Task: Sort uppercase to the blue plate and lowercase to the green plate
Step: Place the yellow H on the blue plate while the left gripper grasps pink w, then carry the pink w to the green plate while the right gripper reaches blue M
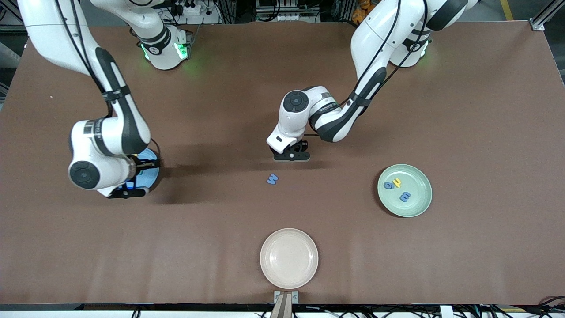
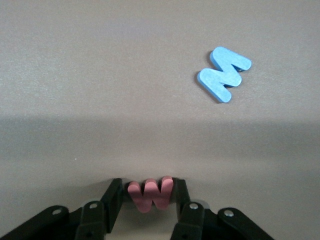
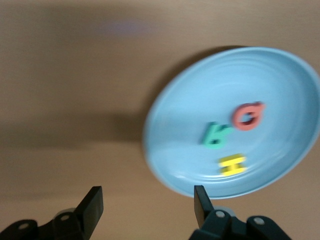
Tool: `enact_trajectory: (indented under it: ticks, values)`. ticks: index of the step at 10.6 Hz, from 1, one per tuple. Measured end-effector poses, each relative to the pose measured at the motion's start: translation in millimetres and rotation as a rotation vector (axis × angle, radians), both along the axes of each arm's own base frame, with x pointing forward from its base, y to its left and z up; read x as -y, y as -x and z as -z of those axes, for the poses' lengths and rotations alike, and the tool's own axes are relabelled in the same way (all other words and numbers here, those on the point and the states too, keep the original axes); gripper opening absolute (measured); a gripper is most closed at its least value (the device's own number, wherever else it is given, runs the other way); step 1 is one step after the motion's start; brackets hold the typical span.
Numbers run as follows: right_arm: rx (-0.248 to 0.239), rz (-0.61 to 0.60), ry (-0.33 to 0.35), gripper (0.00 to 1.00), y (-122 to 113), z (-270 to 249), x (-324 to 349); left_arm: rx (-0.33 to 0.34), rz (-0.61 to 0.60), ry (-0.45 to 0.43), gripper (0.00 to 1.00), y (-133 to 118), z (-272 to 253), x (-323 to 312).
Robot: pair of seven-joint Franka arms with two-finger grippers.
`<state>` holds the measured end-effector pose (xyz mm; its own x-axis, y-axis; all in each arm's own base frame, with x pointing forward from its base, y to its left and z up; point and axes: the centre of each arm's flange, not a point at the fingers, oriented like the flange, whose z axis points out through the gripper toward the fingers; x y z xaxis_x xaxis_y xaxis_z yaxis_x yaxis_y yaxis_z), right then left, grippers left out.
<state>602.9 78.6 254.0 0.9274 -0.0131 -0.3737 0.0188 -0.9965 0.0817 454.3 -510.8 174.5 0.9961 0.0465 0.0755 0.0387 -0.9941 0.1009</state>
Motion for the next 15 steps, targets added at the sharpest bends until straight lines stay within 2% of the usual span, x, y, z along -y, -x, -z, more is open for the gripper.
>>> enact_trajectory:
  ticks: [2,3,5,9,12,15]
  values:
    - [0.021,0.103,-0.010,0.82,2,-10,-39,0.002,0.003,-0.003,0.46,0,0,0]
    - [0.041,0.160,-0.025,0.82,1,-15,-52,0.005,0.004,-0.004,0.38,-1,-1,-1]
    - [0.105,0.274,-0.039,0.81,-1,-24,-92,0.005,0.005,-0.004,0.38,-1,-1,-1]
    - [0.197,0.485,-0.035,0.81,15,-31,-182,0.011,-0.011,-0.012,0.38,-10,-7,-7]
    - [0.244,0.578,-0.050,0.81,24,-16,-225,0.041,-0.044,-0.053,0.38,-43,-56,-30]
    - [0.257,0.611,-0.059,0.80,28,-3,-255,0.062,-0.050,-0.126,0.38,-89,-113,-91]
